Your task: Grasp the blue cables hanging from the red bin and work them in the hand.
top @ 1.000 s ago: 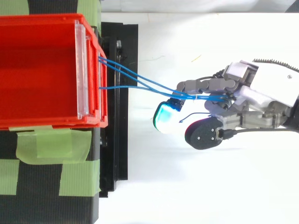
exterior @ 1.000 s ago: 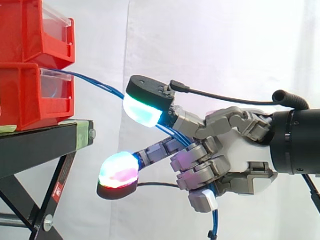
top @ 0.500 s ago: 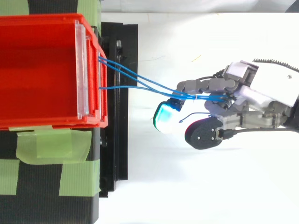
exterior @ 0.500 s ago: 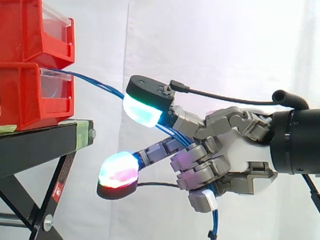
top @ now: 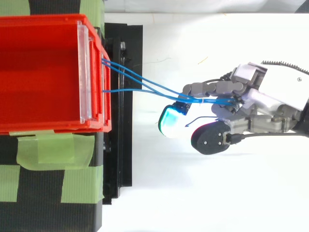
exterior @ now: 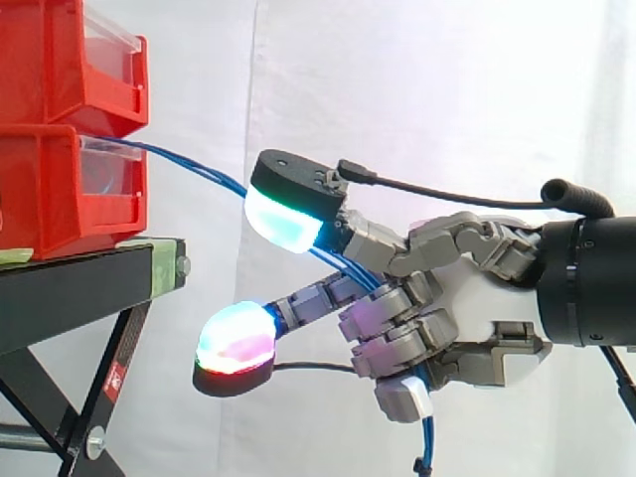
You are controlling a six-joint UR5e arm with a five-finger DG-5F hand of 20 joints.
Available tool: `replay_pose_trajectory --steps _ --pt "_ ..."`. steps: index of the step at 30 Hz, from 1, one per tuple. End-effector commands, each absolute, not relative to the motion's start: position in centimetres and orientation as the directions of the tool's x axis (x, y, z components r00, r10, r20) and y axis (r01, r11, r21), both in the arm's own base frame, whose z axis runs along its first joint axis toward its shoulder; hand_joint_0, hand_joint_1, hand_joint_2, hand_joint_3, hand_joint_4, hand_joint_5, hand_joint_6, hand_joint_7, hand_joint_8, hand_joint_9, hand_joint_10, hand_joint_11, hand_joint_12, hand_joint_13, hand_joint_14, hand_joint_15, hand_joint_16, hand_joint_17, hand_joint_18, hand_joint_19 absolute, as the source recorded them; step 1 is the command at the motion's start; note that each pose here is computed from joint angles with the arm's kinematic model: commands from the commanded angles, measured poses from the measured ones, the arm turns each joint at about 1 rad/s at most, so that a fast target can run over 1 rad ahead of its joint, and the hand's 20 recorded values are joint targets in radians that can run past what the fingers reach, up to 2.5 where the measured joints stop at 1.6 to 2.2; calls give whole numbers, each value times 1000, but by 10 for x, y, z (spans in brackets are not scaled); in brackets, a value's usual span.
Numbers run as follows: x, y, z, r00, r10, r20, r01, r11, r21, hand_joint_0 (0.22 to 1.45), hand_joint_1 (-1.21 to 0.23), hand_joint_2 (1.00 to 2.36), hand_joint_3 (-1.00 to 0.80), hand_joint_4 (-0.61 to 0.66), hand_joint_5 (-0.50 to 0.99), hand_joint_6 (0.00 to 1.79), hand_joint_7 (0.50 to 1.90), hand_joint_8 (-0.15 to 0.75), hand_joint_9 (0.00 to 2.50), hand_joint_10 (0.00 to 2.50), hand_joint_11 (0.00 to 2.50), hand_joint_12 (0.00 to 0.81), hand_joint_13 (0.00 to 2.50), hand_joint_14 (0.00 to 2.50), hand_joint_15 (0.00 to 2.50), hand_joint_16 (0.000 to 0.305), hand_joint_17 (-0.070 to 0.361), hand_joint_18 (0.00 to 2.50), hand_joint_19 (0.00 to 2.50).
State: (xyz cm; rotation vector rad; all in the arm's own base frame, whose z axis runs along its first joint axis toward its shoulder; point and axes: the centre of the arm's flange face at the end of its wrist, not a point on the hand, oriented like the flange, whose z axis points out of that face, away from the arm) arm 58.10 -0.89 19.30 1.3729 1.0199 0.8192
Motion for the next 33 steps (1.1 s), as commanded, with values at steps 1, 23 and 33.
replay_pose_trajectory --steps 1,23,33 --pt "581 -9 193 372 923 -97 105 62 993 793 -573 1002 -954 348 429 17 1135 516 1926 2500 2500 721 2092 2500 2088 215 161 2445 776" --pt "581 -9 193 371 924 -96 103 61 993 793 -572 1002 -955 337 429 16 1140 510 1913 2500 2500 704 2067 2500 2079 209 157 2425 764" --pt "581 -9 193 372 923 -96 103 61 993 790 -570 1002 -957 334 423 17 1136 510 1913 2500 2500 704 2067 2500 2079 209 157 2425 764"
